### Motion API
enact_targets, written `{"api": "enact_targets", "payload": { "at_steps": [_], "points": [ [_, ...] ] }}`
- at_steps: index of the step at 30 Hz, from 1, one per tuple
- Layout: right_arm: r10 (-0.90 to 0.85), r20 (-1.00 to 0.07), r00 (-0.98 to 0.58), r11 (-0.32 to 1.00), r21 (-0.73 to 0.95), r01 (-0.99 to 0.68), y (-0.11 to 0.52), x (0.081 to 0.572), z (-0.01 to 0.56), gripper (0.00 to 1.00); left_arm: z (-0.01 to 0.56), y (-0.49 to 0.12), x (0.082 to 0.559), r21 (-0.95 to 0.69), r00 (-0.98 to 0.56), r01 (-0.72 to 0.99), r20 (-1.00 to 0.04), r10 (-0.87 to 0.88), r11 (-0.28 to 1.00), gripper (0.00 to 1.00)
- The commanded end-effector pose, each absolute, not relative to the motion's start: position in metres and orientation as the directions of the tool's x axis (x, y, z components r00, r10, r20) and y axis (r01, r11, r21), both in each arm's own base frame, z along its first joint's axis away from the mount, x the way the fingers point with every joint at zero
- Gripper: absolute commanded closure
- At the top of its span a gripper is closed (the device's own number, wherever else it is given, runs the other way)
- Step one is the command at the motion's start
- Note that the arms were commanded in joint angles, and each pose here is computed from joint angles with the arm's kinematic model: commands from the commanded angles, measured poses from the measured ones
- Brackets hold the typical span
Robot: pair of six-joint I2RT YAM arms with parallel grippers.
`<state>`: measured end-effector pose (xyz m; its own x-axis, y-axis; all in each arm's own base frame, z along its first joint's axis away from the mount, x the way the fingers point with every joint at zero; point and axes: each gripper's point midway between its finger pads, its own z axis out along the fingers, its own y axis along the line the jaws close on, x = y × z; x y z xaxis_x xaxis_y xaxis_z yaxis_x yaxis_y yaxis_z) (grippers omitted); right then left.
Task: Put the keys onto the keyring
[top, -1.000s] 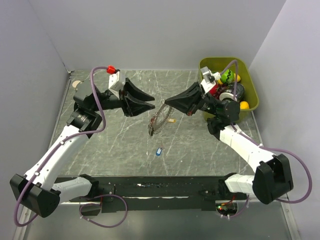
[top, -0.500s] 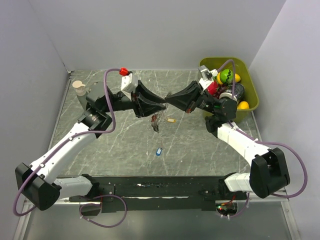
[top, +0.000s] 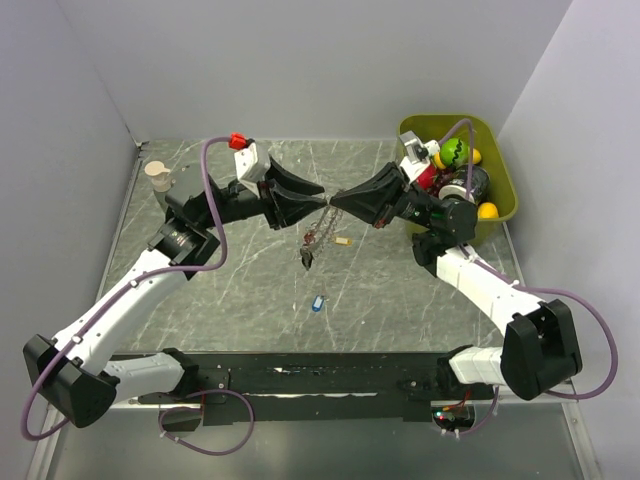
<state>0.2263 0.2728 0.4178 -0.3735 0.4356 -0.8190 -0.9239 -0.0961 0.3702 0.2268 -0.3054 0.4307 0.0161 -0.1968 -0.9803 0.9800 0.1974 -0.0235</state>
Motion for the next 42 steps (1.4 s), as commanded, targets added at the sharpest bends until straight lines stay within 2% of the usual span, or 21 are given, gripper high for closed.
{"api": "enact_targets", "payload": {
  "at_steps": [1, 10, 13, 17, 23, 25, 26, 28, 29, 32, 35, 42],
  "points": [
    [0.486, -0.846, -0.219, -0.102, 0.194, -0.976, 0.262, 0.199, 0.447, 1.0, 0.446, -0.301, 0.236, 0.007, 0.062, 0.968, -0.975, -0.212, 0.251, 0.62],
    [0.48, -0.849, -0.22, -0.095, 0.199, -0.975, 0.262, 0.201, 0.444, 1.0, 0.444, -0.311, 0.229, 0.009, 0.041, 0.988, -0.977, -0.208, 0.155, 0.7],
    [0.481, -0.848, -0.22, -0.094, 0.199, -0.975, 0.262, 0.2, 0.444, 1.0, 0.442, -0.314, 0.229, 0.004, 0.03, 0.991, -0.981, -0.193, 0.131, 0.78],
    [0.48, -0.849, -0.219, -0.092, 0.199, -0.976, 0.262, 0.2, 0.443, 1.0, 0.434, -0.316, 0.231, 0.0, 0.02, 0.992, -0.987, -0.158, 0.127, 0.99],
    [0.431, -0.874, -0.223, -0.08, 0.209, -0.975, 0.265, 0.202, 0.433, 0.99, 0.435, -0.307, 0.238, 0.045, 0.067, 0.978, -0.993, -0.1, 0.206, 0.99],
    [0.396, -0.889, -0.228, -0.073, 0.217, -0.973, 0.268, 0.206, 0.426, 0.92, 0.429, -0.304, 0.241, 0.057, 0.07, 0.972, -0.996, -0.047, 0.229, 0.99],
    [0.375, -0.9, -0.224, -0.073, 0.212, -0.974, 0.268, 0.206, 0.424, 0.82, 0.426, -0.303, 0.242, 0.051, 0.059, 0.97, -0.998, -0.027, 0.238, 0.99],
    [0.342, -0.914, -0.22, -0.06, 0.212, -0.975, 0.267, 0.209, 0.419, 0.7, 0.42, -0.299, 0.246, 0.084, 0.078, 0.963, -0.996, 0.036, 0.256, 0.99],
    [0.318, -0.924, -0.212, -0.067, 0.201, -0.977, 0.267, 0.207, 0.419, 0.61, 0.417, -0.297, 0.248, 0.087, 0.075, 0.96, -0.996, 0.057, 0.267, 0.99],
    [0.27, -0.951, -0.148, -0.022, 0.148, -0.989, 0.262, 0.215, 0.417, 0.47, 0.408, -0.29, 0.251, 0.105, 0.067, 0.951, -0.988, 0.139, 0.291, 0.99],
    [0.213, -0.969, -0.122, 0.012, 0.127, -0.992, 0.261, 0.222, 0.414, 0.39, 0.4, -0.285, 0.246, 0.115, 0.059, 0.953, -0.978, 0.201, 0.279, 0.99],
    [0.111, -0.986, -0.124, -0.046, 0.119, -0.992, 0.27, 0.224, 0.402, 0.36, 0.387, -0.281, 0.239, 0.125, 0.049, 0.96, -0.956, 0.29, 0.251, 0.99]
  ]
}}
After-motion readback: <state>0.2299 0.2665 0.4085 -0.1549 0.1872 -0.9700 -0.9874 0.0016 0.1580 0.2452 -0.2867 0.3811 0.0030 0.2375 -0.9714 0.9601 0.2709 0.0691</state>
